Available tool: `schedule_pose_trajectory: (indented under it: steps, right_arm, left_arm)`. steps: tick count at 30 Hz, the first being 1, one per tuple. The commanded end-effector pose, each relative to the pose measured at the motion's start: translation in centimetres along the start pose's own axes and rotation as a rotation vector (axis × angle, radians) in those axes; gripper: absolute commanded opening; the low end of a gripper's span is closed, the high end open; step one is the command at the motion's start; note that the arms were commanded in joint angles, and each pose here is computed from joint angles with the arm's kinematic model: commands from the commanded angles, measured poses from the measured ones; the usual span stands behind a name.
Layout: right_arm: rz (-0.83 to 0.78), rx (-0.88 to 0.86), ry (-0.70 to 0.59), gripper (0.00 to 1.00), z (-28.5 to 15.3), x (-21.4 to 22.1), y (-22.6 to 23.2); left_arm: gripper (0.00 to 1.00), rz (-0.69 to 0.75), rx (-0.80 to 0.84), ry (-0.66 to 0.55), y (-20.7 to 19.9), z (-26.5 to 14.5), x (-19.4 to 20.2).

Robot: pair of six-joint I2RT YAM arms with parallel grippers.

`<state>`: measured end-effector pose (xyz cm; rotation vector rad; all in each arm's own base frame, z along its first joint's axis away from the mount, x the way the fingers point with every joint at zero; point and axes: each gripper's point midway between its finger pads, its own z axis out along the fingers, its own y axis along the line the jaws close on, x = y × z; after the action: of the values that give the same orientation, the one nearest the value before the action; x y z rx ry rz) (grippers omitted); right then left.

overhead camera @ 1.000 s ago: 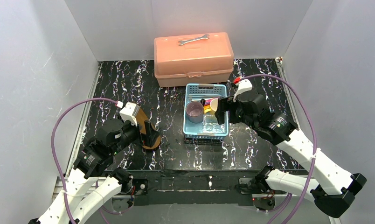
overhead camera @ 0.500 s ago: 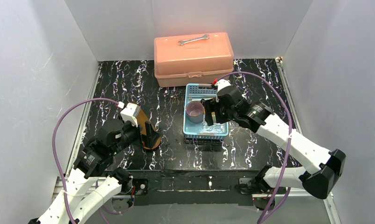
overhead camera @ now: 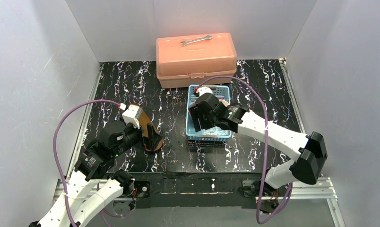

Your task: Prepare toiletry sets of a toothbrush and toothpaste on the tray

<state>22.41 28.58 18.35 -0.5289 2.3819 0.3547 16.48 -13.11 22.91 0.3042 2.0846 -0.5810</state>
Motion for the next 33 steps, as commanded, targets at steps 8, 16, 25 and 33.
schedule_pose_trajectory:
  steps: [8, 16, 25, 33]
  right_arm:
    - [0.066, -0.004, -0.089, 0.69, 3.1, -3.0, 3.9]
    - [0.070, 0.052, -0.082, 0.65, 5.4, -3.5, 4.8]
    - [0.088, 0.108, -0.035, 0.57, 8.4, -2.2, 4.7]
    - [0.101, 0.149, -0.008, 0.49, 10.5, -1.4, 4.7]
  left_arm:
    - [1.00, 0.006, -0.046, -0.020, 0.9, -0.7, -0.1]
    - [0.99, 0.001, -0.068, -0.059, 1.4, -1.5, -0.3]
    - [0.99, 0.000, -0.060, -0.061, 1.3, -1.6, -0.2]
    - [0.99, 0.000, -0.050, -0.061, 1.1, -1.7, -0.2]
